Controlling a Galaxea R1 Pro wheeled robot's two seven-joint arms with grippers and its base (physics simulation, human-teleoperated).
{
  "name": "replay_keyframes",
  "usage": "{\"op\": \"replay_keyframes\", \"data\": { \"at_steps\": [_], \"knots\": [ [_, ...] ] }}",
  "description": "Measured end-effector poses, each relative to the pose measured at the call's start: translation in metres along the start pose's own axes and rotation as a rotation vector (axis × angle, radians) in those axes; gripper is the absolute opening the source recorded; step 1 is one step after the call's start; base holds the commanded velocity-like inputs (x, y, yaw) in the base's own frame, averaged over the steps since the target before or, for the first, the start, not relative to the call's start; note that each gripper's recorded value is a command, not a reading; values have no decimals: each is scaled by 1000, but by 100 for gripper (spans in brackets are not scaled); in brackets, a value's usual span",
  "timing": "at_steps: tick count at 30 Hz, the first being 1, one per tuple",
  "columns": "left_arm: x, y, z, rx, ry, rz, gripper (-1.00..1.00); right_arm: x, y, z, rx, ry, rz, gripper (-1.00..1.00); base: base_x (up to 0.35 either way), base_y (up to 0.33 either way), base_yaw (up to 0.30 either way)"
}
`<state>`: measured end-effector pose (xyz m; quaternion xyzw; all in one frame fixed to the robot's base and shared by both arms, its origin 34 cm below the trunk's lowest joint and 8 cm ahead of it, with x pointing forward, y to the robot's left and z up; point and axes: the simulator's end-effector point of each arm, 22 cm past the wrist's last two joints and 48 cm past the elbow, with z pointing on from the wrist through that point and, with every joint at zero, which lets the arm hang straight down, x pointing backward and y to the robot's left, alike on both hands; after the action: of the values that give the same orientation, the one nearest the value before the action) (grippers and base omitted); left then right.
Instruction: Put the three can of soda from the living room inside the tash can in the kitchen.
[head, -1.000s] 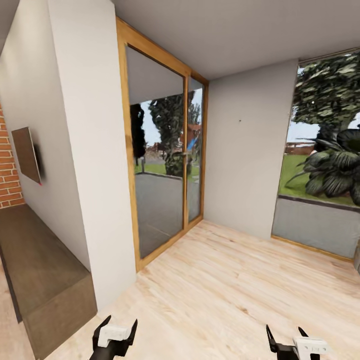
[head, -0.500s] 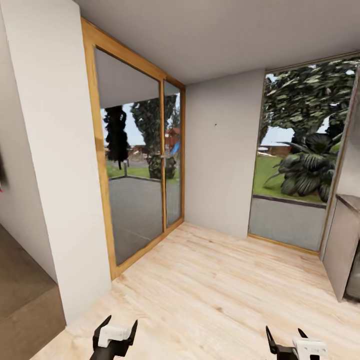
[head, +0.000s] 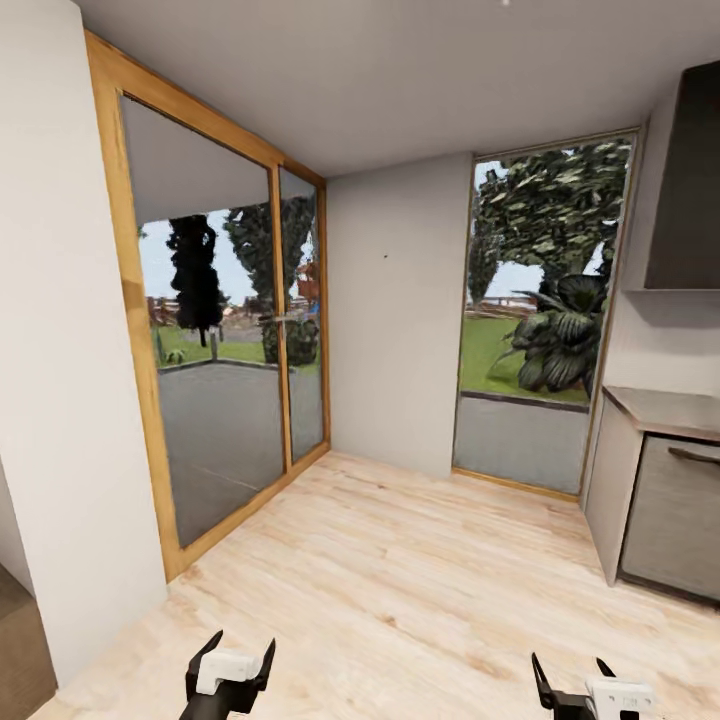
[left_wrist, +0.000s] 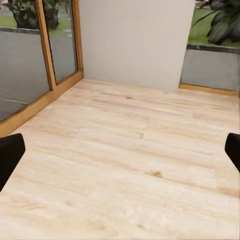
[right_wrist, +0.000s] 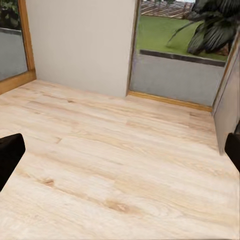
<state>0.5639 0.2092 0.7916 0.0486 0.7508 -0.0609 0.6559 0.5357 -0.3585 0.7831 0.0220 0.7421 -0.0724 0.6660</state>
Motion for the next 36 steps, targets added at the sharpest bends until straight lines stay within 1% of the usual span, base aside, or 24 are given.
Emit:
{"op": "replay_keyframes", "data": {
  "at_steps": [8, 14, 20, 30, 36],
  "knots": [
    [-4, 0, 0, 0, -10, 0, 100, -2, 0, 0, 0, -5, -1, 100, 16, -240, -185],
    [-8, 0, -1, 0, -18, 2, 100, -4, 0, -1, -1, -11, -1, 100, 89, -74, -185],
    [-11, 1, -1, 0, -25, 4, 100, -6, 0, -1, -1, -16, 0, 100, 239, 37, -185],
    [-16, 0, -1, -1, -38, 5, 100, -10, 0, -1, -1, -26, 2, 100, 296, 110, -185],
    [-19, 0, -2, 0, -45, 6, 100, -12, 0, -1, -1, -31, 3, 100, 303, 33, -185]
  ]
}}
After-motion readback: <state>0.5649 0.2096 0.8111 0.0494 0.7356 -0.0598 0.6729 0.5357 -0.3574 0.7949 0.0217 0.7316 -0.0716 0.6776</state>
